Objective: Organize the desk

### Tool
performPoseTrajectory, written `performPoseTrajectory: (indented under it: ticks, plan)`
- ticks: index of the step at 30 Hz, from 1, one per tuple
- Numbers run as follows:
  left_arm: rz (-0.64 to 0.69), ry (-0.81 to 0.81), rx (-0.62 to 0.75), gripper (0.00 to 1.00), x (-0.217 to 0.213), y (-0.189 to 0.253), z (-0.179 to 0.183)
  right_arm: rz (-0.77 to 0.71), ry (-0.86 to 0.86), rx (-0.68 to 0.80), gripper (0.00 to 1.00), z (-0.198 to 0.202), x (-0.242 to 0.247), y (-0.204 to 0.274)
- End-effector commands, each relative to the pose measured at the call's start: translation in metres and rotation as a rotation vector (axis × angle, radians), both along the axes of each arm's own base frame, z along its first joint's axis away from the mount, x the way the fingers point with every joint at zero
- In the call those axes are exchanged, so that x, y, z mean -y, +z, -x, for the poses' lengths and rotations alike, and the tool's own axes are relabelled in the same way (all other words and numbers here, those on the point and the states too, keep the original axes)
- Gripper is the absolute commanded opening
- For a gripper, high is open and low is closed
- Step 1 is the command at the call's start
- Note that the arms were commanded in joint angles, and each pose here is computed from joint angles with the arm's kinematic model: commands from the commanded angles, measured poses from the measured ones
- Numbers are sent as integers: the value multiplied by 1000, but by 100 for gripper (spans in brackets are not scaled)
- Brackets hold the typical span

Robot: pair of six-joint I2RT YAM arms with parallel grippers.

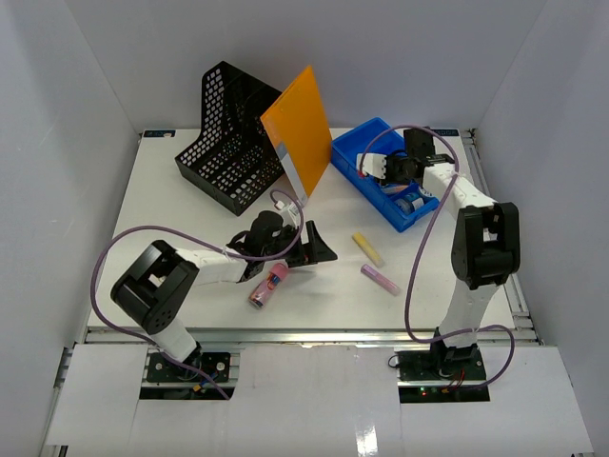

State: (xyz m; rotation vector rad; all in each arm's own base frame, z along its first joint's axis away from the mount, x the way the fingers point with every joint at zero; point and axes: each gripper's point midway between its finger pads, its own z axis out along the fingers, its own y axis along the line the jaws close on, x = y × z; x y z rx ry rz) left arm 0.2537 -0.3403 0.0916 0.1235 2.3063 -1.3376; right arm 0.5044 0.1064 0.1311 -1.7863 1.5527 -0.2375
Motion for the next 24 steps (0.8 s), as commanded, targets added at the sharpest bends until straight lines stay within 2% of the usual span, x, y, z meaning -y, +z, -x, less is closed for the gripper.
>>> performPoseTrajectory:
  ticks: [1,8,12,16,24]
  plan:
    - [-3,-27,25,97,6,6,-3,97,-1,183,17,-55,17,32]
    - [-14,-33,20,97,9,4,-6,171,32,168,21,-81,26,-1]
    - [-16,-34,20,97,9,4,-7,172,48,132,23,-72,29,-17]
    - [-18,-41,23,97,11,5,-6,140,63,124,25,-59,26,-13]
    - [-26,-71,28,97,33,9,-8,79,23,63,56,-49,23,-12]
